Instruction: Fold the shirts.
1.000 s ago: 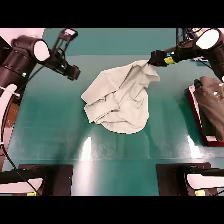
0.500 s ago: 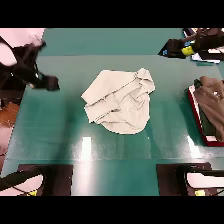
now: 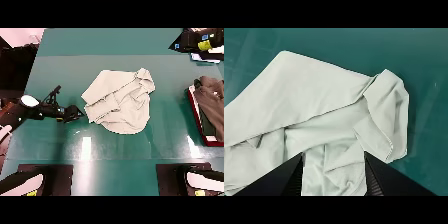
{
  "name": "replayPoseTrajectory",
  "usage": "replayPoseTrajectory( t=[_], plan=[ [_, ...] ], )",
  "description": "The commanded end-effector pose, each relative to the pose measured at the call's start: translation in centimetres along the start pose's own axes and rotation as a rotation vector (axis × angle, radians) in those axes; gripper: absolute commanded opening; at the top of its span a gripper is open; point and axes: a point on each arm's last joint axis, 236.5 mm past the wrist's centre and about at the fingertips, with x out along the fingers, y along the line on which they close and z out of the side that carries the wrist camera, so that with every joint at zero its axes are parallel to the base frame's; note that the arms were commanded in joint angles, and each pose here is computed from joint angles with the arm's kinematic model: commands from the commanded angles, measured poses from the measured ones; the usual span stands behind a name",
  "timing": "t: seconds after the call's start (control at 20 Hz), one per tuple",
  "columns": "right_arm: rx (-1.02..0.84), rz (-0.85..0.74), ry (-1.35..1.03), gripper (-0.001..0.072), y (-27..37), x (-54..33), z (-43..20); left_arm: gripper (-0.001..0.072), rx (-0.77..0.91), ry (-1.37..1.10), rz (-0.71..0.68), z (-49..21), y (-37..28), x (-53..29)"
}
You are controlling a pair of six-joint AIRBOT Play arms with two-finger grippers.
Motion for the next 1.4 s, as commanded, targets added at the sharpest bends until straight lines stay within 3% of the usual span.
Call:
replayPoseTrajectory(
  t=[0.0, 0.2, 1.35],
  plan=[
    [-0.005, 0.001, -0.007, 0.0432, 0.3, -0.5, 0.0, 0.0489, -0.074, -0.057, -0.079, -0.4, 0.0, 1.3],
    [-0.006, 0.005, 0.004, 0.0431, 0.4, -0.5, -0.2, 0.0489, -0.026, -0.070, -0.055, -0.8, -1.0, 2.7],
    [-0.001, 0.033, 0.040, 0.0430, 1.1, -0.6, -1.1, 0.0489, -0.097, -0.007, -0.033, -2.9, -1.4, 6.2]
  ],
)
